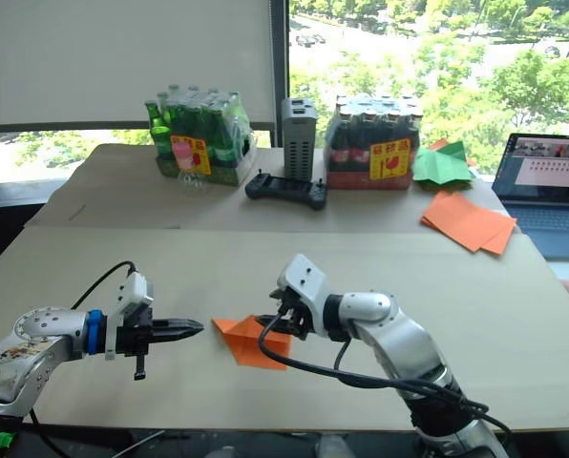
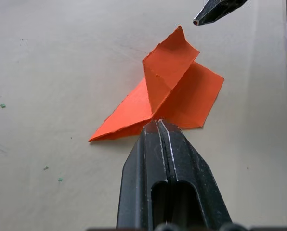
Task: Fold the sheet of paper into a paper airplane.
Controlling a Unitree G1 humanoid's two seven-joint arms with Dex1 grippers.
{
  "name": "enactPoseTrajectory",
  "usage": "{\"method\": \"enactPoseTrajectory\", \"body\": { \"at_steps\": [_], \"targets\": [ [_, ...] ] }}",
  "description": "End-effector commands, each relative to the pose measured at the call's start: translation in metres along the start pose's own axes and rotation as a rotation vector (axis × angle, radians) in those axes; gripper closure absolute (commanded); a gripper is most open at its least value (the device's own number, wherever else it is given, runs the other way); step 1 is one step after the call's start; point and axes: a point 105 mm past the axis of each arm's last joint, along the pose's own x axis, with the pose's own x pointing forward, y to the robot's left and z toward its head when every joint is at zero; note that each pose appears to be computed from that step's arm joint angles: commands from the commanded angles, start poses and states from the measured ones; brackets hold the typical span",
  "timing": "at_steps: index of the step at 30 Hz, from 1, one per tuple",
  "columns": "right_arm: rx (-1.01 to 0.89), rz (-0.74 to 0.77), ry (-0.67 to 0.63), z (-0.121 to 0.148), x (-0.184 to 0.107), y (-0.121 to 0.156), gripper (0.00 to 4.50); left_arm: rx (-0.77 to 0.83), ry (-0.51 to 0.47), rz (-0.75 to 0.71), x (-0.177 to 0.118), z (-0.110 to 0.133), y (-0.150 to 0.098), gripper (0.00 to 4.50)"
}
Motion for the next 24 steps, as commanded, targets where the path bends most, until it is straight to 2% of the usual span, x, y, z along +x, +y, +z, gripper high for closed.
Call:
{"method": "enactPoseTrajectory", "body": {
  "at_steps": [1, 9, 14, 19, 24],
  "targets": [
    [-0.011, 0.026, -0.013, 0.001, 0.000, -0.002, 1.27, 0.013, -0.066, -0.006, 0.000, 0.020, -0.006, 4.50],
    [0.110, 0.107, 0.006, -0.022, 0.002, -0.001, 1.27, 0.023, -0.059, 0.007, 0.002, 0.030, -0.013, 4.50],
    [0.156, 0.142, 0.000, -0.028, 0.001, 0.004, 2.71, 0.025, -0.056, 0.012, 0.005, 0.031, -0.012, 4.50],
    [0.154, 0.142, -0.016, -0.025, 0.002, 0.005, 4.48, 0.025, -0.067, 0.012, 0.006, 0.032, -0.011, 4.50],
    [0.087, 0.134, -0.059, -0.013, 0.002, 0.007, 4.48, 0.015, -0.093, 0.051, 0.001, 0.032, -0.001, 4.50]
  ]
}}
